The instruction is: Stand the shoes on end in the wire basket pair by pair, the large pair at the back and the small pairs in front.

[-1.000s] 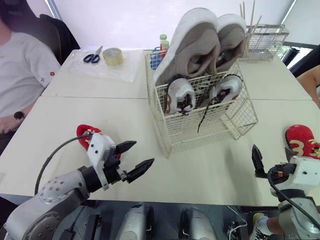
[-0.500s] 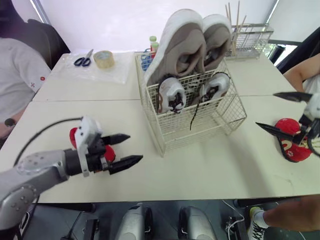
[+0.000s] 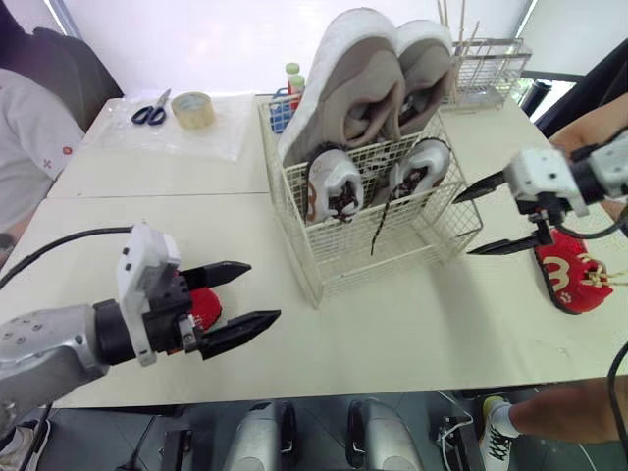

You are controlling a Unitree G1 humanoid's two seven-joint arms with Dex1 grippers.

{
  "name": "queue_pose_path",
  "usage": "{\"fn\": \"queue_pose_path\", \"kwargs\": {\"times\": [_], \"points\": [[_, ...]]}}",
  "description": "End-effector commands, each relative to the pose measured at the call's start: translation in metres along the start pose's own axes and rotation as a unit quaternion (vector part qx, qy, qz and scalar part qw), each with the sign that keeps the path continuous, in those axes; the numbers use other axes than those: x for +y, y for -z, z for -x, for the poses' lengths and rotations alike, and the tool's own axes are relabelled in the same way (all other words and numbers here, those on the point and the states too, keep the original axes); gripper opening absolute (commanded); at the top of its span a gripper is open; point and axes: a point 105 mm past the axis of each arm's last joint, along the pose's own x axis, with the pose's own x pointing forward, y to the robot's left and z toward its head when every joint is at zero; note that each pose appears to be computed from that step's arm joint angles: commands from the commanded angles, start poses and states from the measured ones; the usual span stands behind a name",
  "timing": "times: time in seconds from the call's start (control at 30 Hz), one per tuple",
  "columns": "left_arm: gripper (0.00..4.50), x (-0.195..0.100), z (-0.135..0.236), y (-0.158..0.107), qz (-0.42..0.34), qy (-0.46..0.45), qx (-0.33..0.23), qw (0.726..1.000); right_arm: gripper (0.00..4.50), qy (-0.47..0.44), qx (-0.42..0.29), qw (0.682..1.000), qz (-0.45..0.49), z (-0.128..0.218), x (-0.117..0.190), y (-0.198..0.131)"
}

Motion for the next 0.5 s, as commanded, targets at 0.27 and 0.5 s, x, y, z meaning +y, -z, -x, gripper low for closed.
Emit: {"fn": "queue_pose_path", "kwargs": {"times": [0.27,0.5], "points": [[4.50,-0.005,0.003,-0.007,-0.016,-0.026,-0.021,0.999,3.18,-0.054,-0.013,0.998,0.025,-0.032,-0.006,-0.002],[4.50,-0.006,0.005,-0.004,-0.031,-0.029,-0.004,0.999,0.04,-0.050,-0.058,0.997,-0.022,-0.028,-0.008,-0.023]]}}
